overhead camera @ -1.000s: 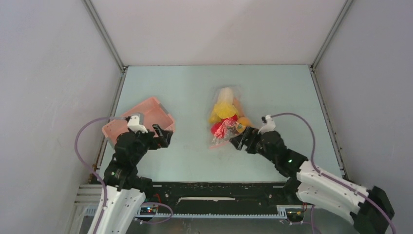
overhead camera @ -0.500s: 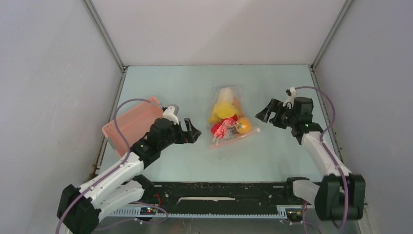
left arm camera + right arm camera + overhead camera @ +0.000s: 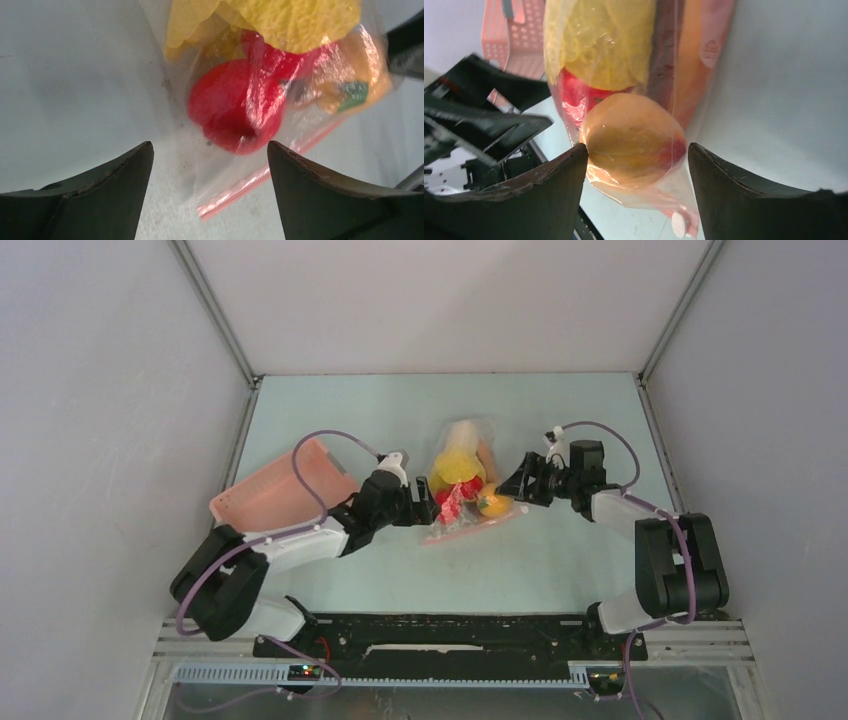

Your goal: Open the zip-top bag and remove the fake food

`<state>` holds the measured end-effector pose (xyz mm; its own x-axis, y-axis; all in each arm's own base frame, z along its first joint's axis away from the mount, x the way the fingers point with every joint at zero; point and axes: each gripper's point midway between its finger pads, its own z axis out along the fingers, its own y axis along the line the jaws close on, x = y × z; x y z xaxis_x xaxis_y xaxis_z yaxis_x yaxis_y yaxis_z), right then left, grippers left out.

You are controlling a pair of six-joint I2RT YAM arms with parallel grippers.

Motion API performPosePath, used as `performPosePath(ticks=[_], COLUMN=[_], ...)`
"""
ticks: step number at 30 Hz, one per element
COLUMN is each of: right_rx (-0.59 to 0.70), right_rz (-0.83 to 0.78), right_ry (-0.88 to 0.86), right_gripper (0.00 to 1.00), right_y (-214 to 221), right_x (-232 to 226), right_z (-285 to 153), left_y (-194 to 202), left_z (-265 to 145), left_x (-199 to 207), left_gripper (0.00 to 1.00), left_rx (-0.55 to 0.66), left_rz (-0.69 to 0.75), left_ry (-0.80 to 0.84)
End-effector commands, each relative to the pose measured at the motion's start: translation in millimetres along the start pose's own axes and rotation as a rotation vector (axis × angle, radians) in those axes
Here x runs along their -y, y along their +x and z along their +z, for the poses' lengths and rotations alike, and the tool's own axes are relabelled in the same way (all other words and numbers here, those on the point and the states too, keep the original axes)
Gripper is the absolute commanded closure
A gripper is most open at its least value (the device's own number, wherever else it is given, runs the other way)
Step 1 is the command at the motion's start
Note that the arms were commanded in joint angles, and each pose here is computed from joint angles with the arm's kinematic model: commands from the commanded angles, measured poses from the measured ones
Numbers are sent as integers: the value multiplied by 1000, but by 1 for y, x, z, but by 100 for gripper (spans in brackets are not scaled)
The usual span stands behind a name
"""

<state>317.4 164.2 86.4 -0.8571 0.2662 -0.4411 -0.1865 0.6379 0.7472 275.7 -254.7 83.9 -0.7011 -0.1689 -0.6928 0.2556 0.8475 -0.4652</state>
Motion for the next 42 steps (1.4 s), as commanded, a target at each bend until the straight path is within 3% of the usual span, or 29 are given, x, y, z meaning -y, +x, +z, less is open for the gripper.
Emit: performPosePath(ticks=[1,8,14,18,25,29,42], right_rx=[-9,-56,-3,62,131,132,179], right_rz=[-43,-27,-69,-52,-73,-68,6], right_ry=[-125,-183,-149,-90,-38,-13,-122], right_gripper=[26,38,38,37,27,25,43], right_y=[26,102,136,130,122,126,128], right_x=[-28,-60,-87,-81,-80,-72,-71], right_z=[3,10,22,20,-6,-17,-17], left_y=[-29,-23,-44,-66,-92,-78,-13], left_z=[21,62,85,74,3,-26,-84], left_x=[27,24,39,47,39,38,40], left_gripper=[15,40,37,35,17,14,14], left_rx=[63,-28,-63,-8,186,178,174], left_rz=[9,158,329,333,151,26,-240], left_ry=[69,32,54,53,11,43,266])
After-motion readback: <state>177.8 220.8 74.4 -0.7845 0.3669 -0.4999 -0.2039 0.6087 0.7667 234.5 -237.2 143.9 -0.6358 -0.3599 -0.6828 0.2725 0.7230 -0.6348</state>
